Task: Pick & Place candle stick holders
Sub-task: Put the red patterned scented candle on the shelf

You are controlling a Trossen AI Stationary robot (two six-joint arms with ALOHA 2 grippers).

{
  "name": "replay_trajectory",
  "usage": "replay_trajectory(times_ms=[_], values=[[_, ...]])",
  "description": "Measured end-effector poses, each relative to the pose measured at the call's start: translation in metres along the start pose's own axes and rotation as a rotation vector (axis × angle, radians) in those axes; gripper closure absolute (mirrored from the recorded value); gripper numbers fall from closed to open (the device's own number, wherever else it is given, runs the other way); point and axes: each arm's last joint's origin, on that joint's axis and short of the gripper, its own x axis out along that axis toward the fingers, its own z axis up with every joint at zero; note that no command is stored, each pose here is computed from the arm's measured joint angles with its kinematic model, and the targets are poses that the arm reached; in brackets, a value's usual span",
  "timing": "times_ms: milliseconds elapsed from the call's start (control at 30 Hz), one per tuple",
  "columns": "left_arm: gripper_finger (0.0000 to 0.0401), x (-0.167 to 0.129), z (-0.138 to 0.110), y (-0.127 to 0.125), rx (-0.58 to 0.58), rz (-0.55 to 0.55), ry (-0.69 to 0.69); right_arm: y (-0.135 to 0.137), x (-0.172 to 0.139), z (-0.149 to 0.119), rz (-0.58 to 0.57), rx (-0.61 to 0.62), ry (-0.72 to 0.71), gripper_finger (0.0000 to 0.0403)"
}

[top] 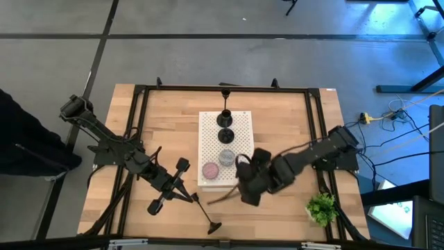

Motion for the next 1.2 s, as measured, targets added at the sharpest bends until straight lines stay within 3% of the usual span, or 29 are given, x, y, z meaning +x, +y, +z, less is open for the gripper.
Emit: replay_trajectory(times_ms=[167, 400, 1200], values=[[0.0399, 0.0, 0.0, 0.0, -0.002, 0.0, 0.002, -0.015, 0.008, 0.013, 0.043, 0.025, 0.055, 0.0107], [0.0399, 0.0, -0.001, 0.0, -0.001, 0.0, 0.005, -0.011, 0.01, 0.019, 0.09, 0.012, 0.0, 0.0104], [0.0399, 0.0, 0.0, 0.0, -0.001, 0.0, 0.001, -0.007, 0.029, 0.013, -0.004, -0.019, 0.087, 0.0103]])
